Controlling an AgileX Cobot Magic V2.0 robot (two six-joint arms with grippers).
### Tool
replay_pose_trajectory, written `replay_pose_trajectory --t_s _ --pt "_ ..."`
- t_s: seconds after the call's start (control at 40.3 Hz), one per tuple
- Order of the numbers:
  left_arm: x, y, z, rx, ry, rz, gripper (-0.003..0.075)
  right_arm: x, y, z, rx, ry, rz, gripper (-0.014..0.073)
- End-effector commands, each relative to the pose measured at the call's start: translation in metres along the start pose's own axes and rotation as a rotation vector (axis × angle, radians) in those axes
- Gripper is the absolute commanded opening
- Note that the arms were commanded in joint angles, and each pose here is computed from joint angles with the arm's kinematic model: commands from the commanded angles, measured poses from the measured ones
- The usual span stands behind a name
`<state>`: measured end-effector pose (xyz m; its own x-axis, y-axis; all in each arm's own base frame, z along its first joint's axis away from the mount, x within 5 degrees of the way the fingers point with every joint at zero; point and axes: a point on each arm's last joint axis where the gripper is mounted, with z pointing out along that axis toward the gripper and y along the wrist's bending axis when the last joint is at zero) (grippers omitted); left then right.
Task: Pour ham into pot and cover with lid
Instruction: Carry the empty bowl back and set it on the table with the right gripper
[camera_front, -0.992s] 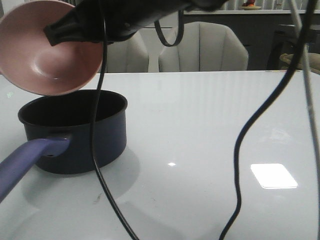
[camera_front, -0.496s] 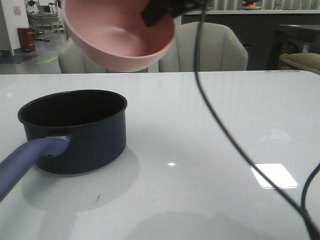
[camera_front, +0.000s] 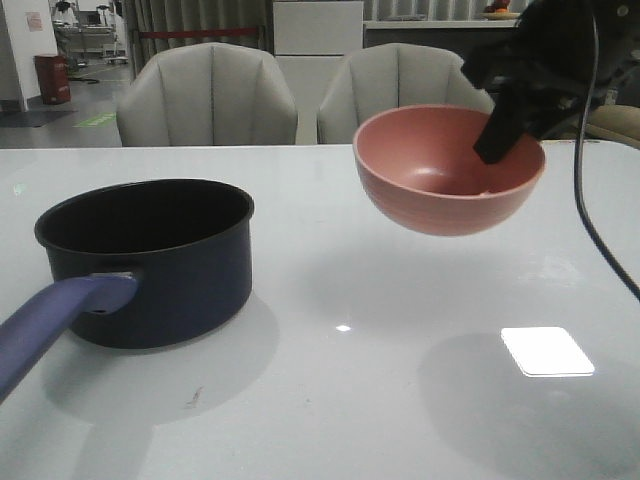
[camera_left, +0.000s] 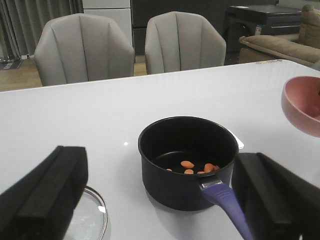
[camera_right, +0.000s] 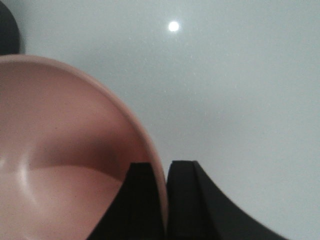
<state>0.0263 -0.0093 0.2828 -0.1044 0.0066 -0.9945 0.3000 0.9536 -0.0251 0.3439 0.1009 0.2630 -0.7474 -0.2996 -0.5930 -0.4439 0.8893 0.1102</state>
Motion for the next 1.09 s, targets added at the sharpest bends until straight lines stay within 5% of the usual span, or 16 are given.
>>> replay_pose_trajectory --t_s 0.0,0.298,0.62,0.843,1.067 --pt "-0.014 0.0 -0.002 0.01 -0.094 0.0 0.0625 -0.008 -0.005 -0.002 0.016 -0.043 0.037 0.0135" --pt "-0.014 0.0 -0.002 0.01 -0.094 0.0 0.0625 -0.002 -0.016 0.037 0.029 -0.007 0.144 0.0154" --pt "-0.014 0.0 -0.002 0.01 -0.094 0.0 0.0625 0.004 -0.018 0.052 0.028 0.032 0.153 0.0382" --pt "-0.014 0.0 -0.002 0.01 -0.094 0.0 0.0625 -0.011 -0.012 0.014 0.037 -0.076 0.127 0.041" --pt "-0.014 0.0 -0.002 0.01 -0.094 0.0 0.0625 -0.023 0.006 -0.068 0.06 -0.261 0.056 0.041"
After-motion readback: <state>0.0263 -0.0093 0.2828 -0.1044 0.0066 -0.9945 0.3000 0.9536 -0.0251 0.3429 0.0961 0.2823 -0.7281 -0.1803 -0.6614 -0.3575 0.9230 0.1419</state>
